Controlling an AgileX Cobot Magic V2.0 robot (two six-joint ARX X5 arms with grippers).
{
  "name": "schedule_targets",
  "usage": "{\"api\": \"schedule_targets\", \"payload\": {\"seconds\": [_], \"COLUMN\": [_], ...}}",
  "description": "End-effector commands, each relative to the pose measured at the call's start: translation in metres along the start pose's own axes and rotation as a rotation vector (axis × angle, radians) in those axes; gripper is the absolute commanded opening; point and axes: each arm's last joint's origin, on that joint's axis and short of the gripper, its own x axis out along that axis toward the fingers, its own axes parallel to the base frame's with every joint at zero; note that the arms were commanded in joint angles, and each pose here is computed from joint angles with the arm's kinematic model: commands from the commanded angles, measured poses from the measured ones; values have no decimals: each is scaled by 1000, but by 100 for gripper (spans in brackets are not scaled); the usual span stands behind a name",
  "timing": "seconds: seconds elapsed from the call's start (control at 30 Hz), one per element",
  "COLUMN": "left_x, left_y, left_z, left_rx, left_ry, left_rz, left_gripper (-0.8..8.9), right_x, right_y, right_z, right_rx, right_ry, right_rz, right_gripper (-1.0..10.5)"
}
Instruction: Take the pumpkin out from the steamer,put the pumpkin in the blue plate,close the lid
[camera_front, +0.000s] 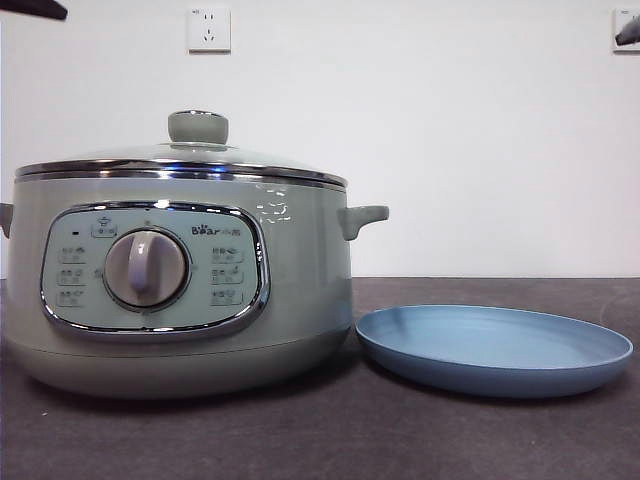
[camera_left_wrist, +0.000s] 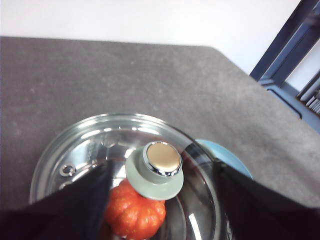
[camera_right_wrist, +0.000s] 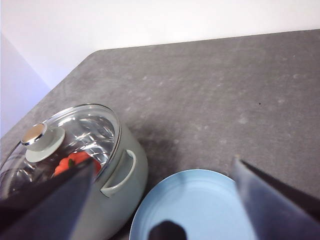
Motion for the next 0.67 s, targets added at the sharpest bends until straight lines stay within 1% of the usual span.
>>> {"api": "schedule_targets", "payload": {"seconds": [0.03, 0.17, 0.3, 0.4, 0.53, 0.67], "left_x": [8, 25, 47, 66, 90, 109], "left_y": [-5, -12, -22, -29, -36, -37], "left_z": [7, 15, 23, 27, 25, 18], "left_rx": [20, 66, 130, 184, 220, 254], "left_ry": [30, 121, 221, 274, 329, 382], "left_rz": [10, 33, 67, 76, 84, 111], "left_gripper": [472, 472, 472, 472, 472, 472], "right_x": [0, 0, 0, 0, 0, 0], "right_y": [1, 2, 2, 2, 1, 1], "right_z": [1, 1, 0, -1, -2, -3], "right_rx": [-18, -13, 51, 65, 74, 80], "right_ry": [-7, -4, 2, 11, 26, 35], "right_rz": [4, 9, 10, 9, 7, 5], "right_gripper": [505, 505, 505, 504, 504, 504]}}
